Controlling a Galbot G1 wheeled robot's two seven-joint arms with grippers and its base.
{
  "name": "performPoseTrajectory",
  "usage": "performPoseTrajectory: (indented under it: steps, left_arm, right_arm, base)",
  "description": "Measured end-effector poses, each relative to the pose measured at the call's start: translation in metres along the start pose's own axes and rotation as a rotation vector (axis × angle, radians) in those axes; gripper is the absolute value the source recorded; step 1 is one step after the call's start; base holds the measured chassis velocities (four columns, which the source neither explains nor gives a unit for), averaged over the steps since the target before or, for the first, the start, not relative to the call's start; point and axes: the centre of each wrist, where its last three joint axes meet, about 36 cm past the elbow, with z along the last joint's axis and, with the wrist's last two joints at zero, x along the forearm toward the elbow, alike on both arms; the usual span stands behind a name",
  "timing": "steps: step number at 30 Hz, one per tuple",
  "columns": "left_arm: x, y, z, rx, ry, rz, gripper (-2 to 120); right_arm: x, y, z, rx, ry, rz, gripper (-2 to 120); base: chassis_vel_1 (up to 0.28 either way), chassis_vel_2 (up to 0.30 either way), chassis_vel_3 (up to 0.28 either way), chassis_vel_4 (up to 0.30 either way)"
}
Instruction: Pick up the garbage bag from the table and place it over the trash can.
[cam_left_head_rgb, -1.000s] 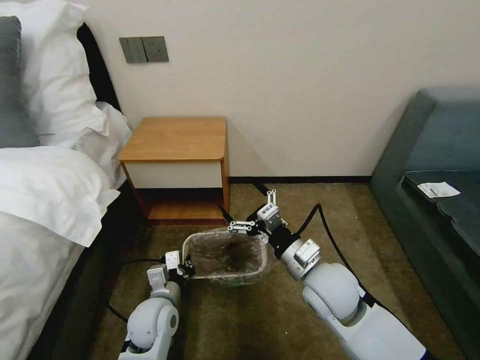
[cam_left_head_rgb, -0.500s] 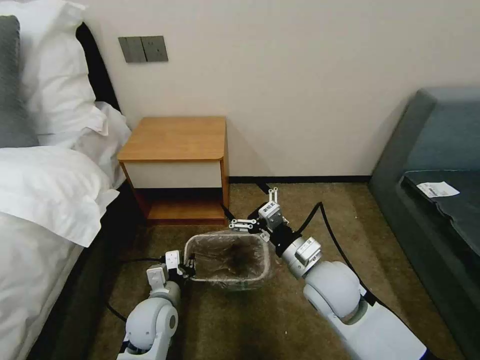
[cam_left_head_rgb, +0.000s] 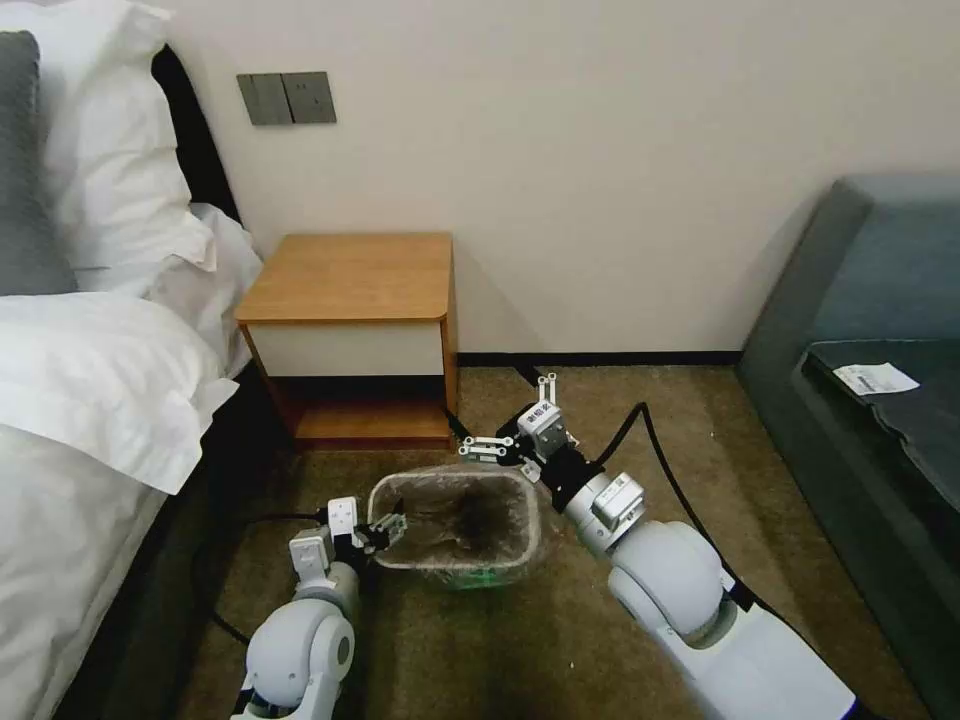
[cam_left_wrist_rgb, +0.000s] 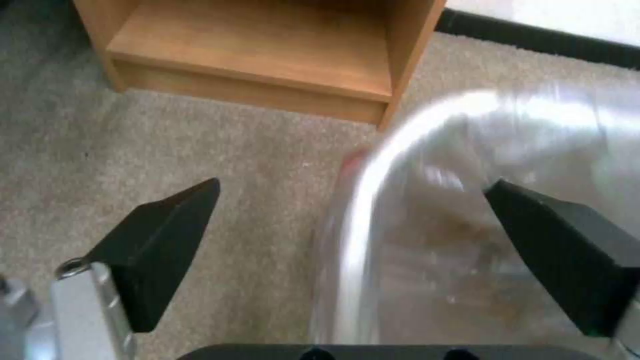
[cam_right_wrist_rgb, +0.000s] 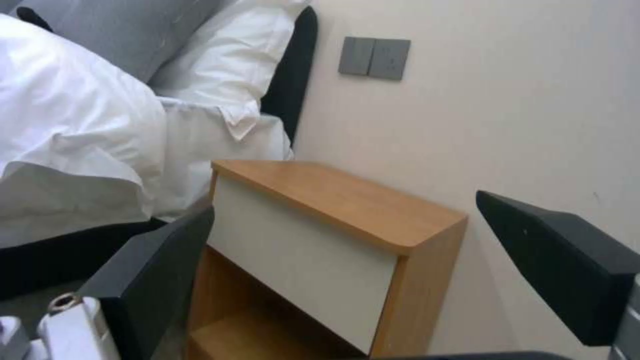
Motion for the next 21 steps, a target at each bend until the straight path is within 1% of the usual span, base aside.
performPoseTrajectory:
  steps: [14, 21]
  left_arm:
    - [0.0061, -0.0007, -0.0026, -0.004, -0.007, 0.002, 100]
    - [0.0006, -0.0071, -0.0091, 0.008, -0.021, 0.01, 100]
  right_arm:
    - [-0.0052, -0.0015, -0.0035, 0.002, -0.004, -0.002, 100]
    - [-0.0066, 0.002, -0.0028, -0.004, -0.003, -0.008, 100]
  base:
    - [0.0, 0.0, 0.0, 0.0]
    - [0.0, 0.0, 0.0, 0.0]
